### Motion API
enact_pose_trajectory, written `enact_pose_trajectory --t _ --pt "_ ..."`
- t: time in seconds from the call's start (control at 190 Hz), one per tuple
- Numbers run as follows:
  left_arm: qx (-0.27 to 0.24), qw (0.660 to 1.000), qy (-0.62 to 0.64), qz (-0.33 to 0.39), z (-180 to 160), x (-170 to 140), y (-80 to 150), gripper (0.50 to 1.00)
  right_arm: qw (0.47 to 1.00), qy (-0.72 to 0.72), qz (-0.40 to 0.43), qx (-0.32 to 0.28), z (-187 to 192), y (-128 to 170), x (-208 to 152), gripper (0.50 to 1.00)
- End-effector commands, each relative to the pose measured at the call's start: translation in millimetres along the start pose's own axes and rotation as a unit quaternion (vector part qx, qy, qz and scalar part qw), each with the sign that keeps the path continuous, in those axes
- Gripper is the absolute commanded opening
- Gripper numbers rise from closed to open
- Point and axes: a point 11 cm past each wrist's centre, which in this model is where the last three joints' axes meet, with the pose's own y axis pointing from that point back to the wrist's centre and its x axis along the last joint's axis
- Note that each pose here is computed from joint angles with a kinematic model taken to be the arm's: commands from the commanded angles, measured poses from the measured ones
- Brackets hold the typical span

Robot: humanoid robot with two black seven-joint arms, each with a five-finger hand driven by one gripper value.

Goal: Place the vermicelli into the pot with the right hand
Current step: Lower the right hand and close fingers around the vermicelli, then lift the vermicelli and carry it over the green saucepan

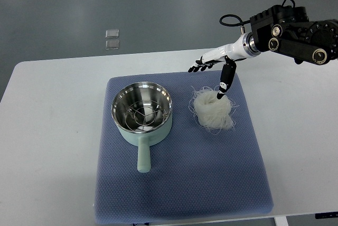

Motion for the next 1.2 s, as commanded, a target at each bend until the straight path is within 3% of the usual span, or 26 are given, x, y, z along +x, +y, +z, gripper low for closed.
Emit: enact_pose_trajectory --t 0.0,0.347,0.521,0.542,0.584,0.589,0.594,0.599,0.605,0.61,0.615,0.62,0.626,0.641,0.694,1.046,1.193 --pt "0.001 1.0 0.0 0.0 -0.2 0.0 0.0 1.0 1.0 -0.007 -0.005 -0.003 7.3 -5.8 -11.1 0.983" --pt "0.001 1.0 0.0 0.0 -0.2 0.0 0.0 1.0 1.0 -0.007 -0.001 -0.016 27.6 -23.1 -41.0 0.979" --pt "0.001 1.0 0.0 0.001 -0.2 0.6 0.0 1.0 1.0 -0.003 -0.001 -0.019 33.7 -29.1 -52.7 0.934" --pt "0.001 1.0 0.0 0.001 -0.2 0.6 0.0 1.0 1.0 -0.001 -0.001 -0.02 34.8 -29.7 -54.0 0.905" --pt "0.001 1.0 0.0 0.001 -0.2 0.6 0.0 1.0 1.0 0.004 0.003 -0.02 34.9 -30.6 -54.3 0.797" --pt "0.001 1.0 0.0 0.001 -0.2 0.6 0.0 1.0 1.0 0.006 0.004 -0.02 34.8 -30.6 -54.0 0.762" --pt "0.001 1.0 0.0 0.001 -0.2 0.6 0.0 1.0 1.0 0.006 0.004 -0.02 34.8 -30.6 -54.0 0.762" --pt "0.0 1.0 0.0 0.001 0.0 0.6 0.0 1.0 1.0 0.006 0.005 -0.021 35.4 -30.9 -54.6 0.722" --pt "0.0 1.0 0.0 0.001 0.0 0.6 0.0 1.0 1.0 0.007 0.005 -0.021 35.4 -30.9 -54.6 0.721" --pt "0.001 1.0 0.0 0.001 -0.2 0.6 0.0 1.0 1.0 0.008 0.007 -0.021 35.6 -31.2 -54.8 0.681" --pt "0.001 1.0 0.0 0.001 -0.2 0.6 0.0 1.0 1.0 0.008 0.007 -0.021 35.6 -31.2 -54.8 0.68" --pt "0.001 1.0 0.0 0.001 -0.2 0.6 0.0 1.0 1.0 0.009 0.008 -0.022 36.7 -31.0 -55.1 0.642" --pt "0.001 1.0 0.0 0.001 -0.2 0.6 0.0 1.0 1.0 0.009 0.008 -0.022 36.7 -31.0 -55.1 0.641" --pt "0.001 1.0 0.0 0.002 -0.2 1.1 0.0 1.0 1.0 0.011 0.011 -0.022 37.2 -31.3 -55.2 0.578" --pt "0.0 1.0 0.0 0.002 0.0 1.1 0.0 1.0 0.999 0.019 0.015 -0.023 37.9 -31.5 -55.1 0.5" --pt "0.001 1.0 0.0 0.001 -0.2 0.6 0.0 1.0 0.999 0.018 0.028 -0.017 38.4 -23.5 -45.1 0.5" --pt "0.001 1.0 0.0 0.001 -0.2 0.6 0.0 1.0 0.999 0.028 0.047 -0.002 22.1 -3.0 -17.2 0.5"
